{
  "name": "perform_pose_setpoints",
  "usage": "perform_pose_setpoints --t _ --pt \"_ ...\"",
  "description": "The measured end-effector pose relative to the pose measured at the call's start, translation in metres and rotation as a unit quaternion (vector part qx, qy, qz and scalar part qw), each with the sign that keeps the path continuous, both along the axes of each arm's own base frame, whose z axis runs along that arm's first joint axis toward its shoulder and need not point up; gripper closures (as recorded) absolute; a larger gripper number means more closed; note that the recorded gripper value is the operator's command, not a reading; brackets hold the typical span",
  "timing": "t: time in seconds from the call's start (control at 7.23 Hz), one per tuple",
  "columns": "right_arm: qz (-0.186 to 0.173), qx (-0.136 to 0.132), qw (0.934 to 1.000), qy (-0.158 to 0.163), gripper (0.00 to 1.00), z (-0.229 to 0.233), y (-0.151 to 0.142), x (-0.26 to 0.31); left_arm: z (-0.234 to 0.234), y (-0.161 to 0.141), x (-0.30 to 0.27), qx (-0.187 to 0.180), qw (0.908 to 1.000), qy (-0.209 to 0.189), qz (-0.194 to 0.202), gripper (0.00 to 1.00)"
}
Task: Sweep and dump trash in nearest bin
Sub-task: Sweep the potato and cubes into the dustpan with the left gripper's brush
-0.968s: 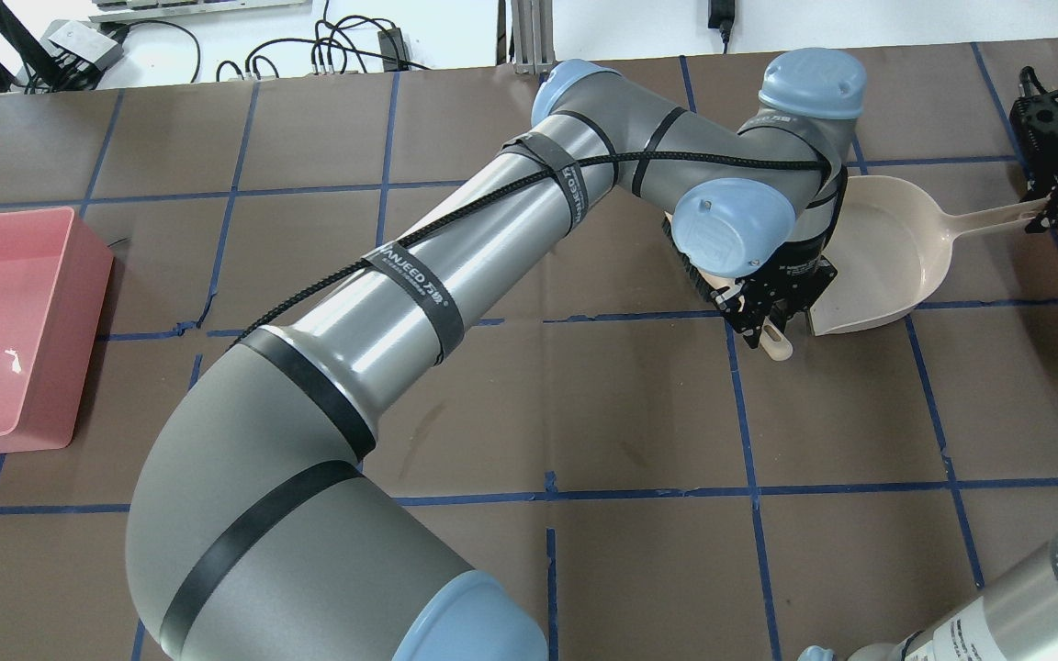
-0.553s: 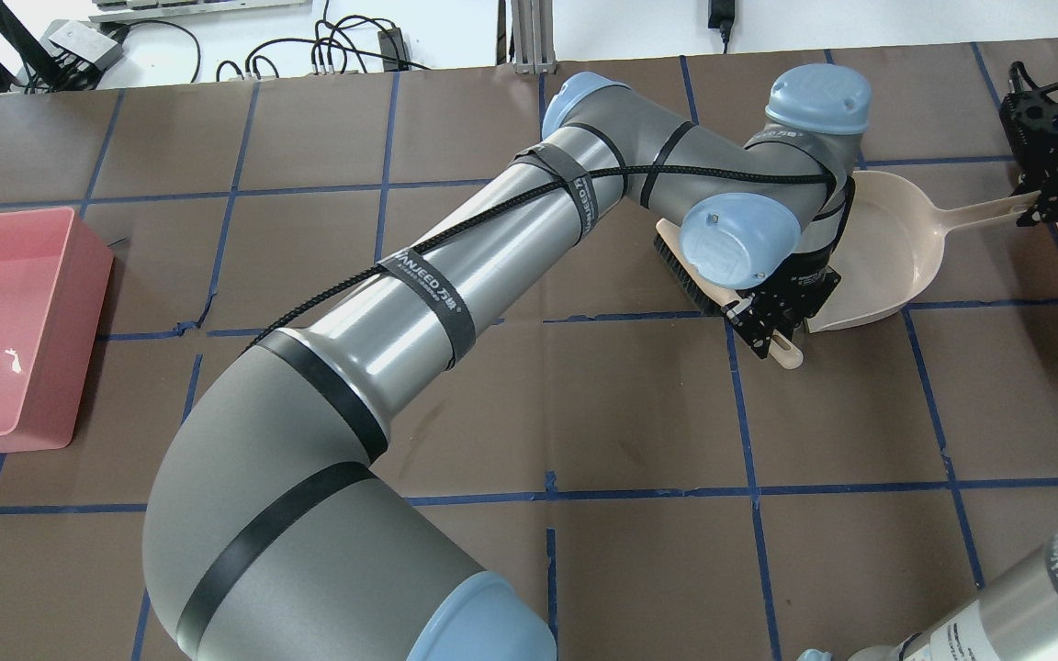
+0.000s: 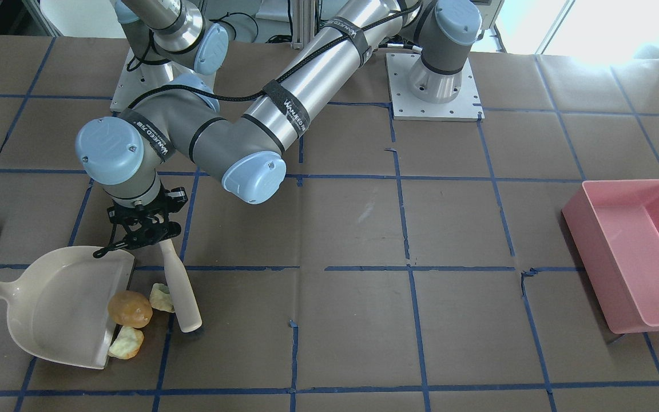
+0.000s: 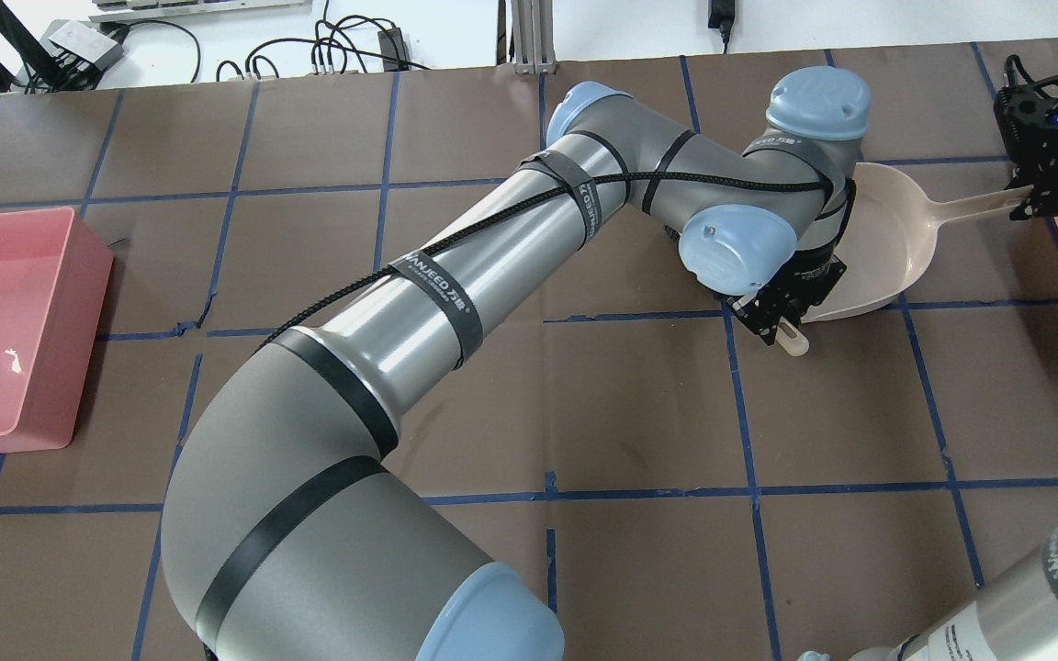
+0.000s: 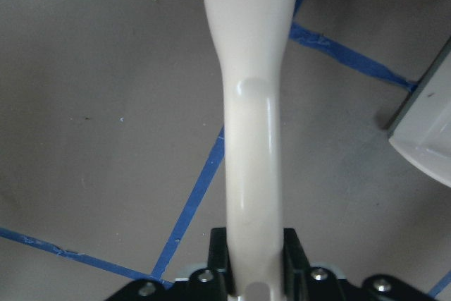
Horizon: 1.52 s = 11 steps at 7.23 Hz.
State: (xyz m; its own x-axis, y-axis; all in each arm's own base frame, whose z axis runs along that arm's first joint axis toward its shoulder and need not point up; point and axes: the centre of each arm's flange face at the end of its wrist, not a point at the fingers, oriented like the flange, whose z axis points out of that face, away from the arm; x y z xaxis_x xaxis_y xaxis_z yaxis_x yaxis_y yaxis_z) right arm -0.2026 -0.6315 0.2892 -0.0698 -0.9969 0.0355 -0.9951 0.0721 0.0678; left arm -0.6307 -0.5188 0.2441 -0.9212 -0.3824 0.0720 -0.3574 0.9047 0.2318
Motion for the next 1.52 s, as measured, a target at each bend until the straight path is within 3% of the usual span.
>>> perform_pose_setpoints --t 0.69,1.24,1.52 --pt "-0.015 -0.003 0.9999 -0.006 1.0 -0.002 -0.001 0.002 -0.01 -0.002 -0.007 -0.027 0.9942 0.028 -0.101 1.0" --pt "-0.015 -0.003 0.9999 -0.006 1.0 -0.002 -0.001 0.002 -0.007 0.005 -0.017 -0.054 0.9808 0.046 -0.182 1.0" --pt "-0.015 -0.002 0.9999 -0.006 1.0 -0.003 -0.001 0.002 -0.005 0.017 -0.027 -0.071 0.9699 0.04 -0.229 1.0"
